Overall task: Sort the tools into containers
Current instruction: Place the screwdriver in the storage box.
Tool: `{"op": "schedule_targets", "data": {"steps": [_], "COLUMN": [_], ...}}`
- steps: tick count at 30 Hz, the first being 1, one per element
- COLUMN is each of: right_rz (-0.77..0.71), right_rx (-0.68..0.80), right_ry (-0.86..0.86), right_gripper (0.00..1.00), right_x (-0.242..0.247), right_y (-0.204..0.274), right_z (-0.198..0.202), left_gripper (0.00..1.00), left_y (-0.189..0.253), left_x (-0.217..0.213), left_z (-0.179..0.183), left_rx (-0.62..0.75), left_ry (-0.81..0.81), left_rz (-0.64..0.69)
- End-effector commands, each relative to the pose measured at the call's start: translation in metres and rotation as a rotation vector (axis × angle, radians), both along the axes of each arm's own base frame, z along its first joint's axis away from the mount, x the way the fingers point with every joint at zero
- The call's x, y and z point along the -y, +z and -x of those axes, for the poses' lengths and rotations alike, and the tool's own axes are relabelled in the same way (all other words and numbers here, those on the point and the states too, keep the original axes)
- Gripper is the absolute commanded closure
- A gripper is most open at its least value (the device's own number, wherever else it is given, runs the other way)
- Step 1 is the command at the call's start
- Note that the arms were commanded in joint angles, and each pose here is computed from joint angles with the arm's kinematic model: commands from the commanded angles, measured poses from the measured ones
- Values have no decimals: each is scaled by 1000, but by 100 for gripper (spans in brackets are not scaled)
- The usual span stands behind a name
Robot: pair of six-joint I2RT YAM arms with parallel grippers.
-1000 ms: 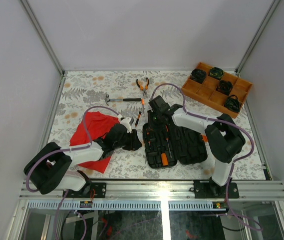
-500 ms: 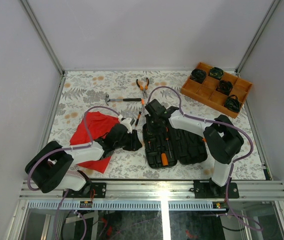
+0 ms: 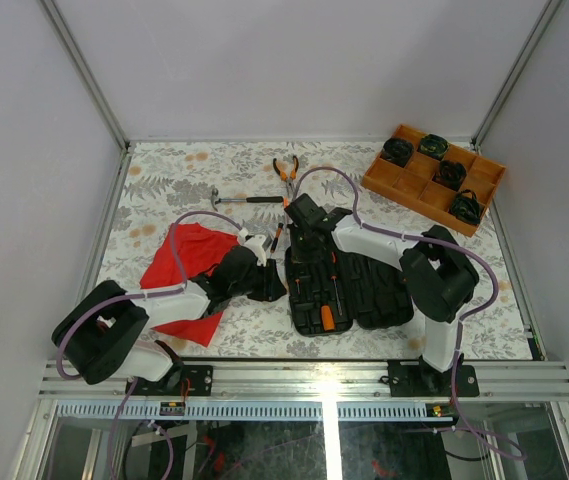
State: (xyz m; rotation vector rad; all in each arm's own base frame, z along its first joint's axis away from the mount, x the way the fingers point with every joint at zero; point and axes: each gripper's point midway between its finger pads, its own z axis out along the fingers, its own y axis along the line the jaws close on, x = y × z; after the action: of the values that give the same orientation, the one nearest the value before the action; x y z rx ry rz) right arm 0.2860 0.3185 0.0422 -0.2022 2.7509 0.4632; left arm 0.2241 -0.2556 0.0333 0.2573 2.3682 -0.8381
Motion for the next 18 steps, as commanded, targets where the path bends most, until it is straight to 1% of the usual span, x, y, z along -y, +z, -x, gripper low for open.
{"op": "schedule_targets", "data": {"steps": [1,9,13,18], "right_rz": [-20,-39,-26,-26], "right_rx": [87,63,54,29], "right_ry": [-15,-5,7,18], "right_gripper": [87,79,79,82], "right_x": [-6,-3,-3,-6], "right_y": [21,24,21,12], "right_z": [-17,3,10,16], "left_gripper": [60,60,60,60], "left_y": [18,19,19,18], "left_x": [11,11,12,11], "left_z": [-17,-16,-16,-16], "left_rx": [78,79,81,80], "left_ry": [-12,-17,-19,-22], "left_rz": [46,46,47,46]}}
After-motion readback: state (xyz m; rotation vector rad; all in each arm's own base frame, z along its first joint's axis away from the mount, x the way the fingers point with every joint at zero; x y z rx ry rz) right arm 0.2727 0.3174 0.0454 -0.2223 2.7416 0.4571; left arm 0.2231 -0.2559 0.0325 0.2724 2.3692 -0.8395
